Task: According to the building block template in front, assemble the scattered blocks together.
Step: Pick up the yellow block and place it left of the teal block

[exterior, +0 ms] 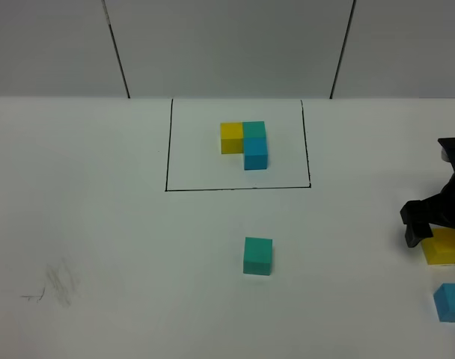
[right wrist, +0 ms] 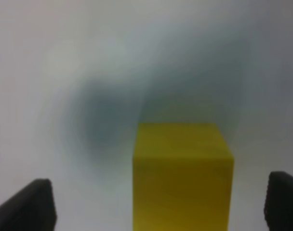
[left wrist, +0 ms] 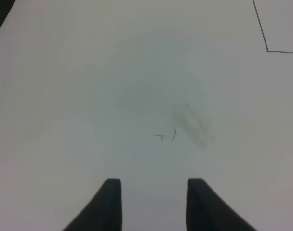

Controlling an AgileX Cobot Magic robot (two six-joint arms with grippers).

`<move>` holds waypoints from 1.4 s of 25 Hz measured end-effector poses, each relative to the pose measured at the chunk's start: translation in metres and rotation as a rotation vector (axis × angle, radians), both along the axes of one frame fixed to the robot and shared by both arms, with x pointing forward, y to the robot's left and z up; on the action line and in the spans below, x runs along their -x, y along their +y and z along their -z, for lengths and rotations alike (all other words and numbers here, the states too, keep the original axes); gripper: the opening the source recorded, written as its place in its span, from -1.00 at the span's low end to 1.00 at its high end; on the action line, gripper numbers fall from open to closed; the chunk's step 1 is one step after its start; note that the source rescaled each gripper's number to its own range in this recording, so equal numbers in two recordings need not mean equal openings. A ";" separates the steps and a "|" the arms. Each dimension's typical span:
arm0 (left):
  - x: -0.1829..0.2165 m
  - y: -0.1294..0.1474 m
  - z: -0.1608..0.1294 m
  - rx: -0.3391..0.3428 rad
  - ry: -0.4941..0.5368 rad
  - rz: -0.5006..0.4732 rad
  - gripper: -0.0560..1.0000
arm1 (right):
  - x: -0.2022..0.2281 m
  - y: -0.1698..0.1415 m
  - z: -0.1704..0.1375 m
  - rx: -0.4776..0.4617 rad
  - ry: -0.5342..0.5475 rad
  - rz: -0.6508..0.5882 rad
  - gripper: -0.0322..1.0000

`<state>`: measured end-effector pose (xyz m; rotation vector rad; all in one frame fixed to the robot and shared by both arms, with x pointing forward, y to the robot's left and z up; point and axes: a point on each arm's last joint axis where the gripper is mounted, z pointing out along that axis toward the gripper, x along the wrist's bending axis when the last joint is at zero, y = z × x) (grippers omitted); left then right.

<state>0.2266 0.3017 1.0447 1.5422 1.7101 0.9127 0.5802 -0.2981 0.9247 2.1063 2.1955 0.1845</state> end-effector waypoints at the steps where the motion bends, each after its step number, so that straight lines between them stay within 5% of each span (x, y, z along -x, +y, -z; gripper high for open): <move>1: 0.000 0.000 0.000 0.000 0.000 0.000 -0.89 | -0.001 0.000 0.002 0.000 0.000 0.000 0.64; 10: 0.000 0.000 0.000 0.000 0.000 0.000 -0.89 | -0.002 -0.007 0.024 0.001 0.039 0.016 0.51; 13: 0.000 0.000 0.000 0.000 0.000 0.000 -0.89 | -0.003 -0.007 0.025 0.005 0.030 -0.008 0.08; 15: 0.000 0.000 0.000 0.000 0.000 0.000 -0.89 | -0.003 -0.007 0.025 0.008 0.024 -0.019 -0.58; 20: 0.000 0.000 0.000 0.000 0.000 0.000 -0.89 | -0.002 -0.001 -0.003 0.044 -0.054 -0.140 -0.56; 26: 0.000 0.000 0.000 0.000 0.000 0.000 -0.89 | 0.007 0.082 -0.068 0.084 -0.275 -0.665 -0.56; 30: 0.000 0.000 0.000 0.000 0.000 0.000 -0.89 | 0.015 0.162 -0.085 0.050 -0.263 -1.159 -0.56; 35: 0.000 0.000 0.000 0.000 0.000 0.000 -0.89 | 0.016 0.245 -0.087 0.044 -0.203 -1.437 -0.56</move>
